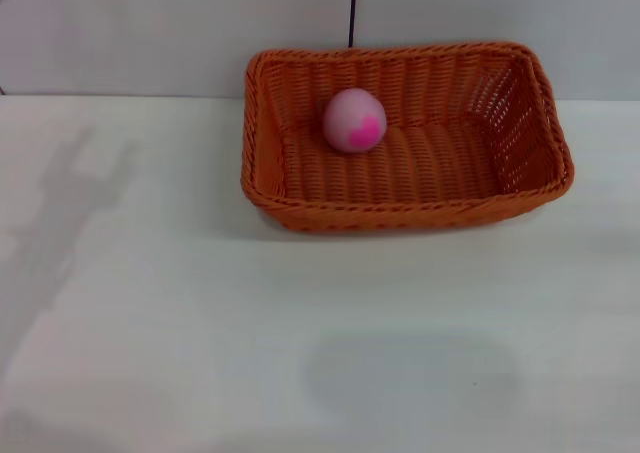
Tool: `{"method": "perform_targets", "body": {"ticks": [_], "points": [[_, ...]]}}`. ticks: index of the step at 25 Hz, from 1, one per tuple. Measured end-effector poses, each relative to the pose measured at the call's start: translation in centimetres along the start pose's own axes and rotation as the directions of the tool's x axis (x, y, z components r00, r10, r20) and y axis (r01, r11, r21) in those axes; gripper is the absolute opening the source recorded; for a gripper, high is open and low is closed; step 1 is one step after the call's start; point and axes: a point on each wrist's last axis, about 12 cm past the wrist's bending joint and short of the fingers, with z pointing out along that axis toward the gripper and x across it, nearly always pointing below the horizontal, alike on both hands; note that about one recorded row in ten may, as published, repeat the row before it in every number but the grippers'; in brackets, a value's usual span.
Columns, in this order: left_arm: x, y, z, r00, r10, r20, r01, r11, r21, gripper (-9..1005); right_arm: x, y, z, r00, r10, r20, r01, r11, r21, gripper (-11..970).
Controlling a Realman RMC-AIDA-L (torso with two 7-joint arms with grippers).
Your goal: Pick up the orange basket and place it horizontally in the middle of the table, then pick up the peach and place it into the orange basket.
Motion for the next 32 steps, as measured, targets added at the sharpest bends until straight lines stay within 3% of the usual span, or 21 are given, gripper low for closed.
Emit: {"method": "perform_targets", "body": {"ticks": [3, 10, 32], "points": [[-0.9, 0.1, -1.6, 0.993, 0.093, 0.076, -0.088, 0.994, -0.061, 814, 0.0, 0.0, 0.1, 1.000, 0.001, 0.001, -0.001, 1.000, -0.002, 423], [-1.1, -0.3, -2.5, 0.972, 0.194, 0.133, -0.179, 0.977, -0.117, 814, 0.0, 0.1, 0.2, 1.000, 0.002, 0.003, -0.002, 1.000, -0.002, 423], [-0.9, -0.4, -2.0, 0.973, 0.179, 0.144, -0.165, 0.980, -0.107, 814, 0.1, -0.3, 0.2, 1.000, 0.003, 0.007, -0.003, 0.999, 0.037, 423]]}}
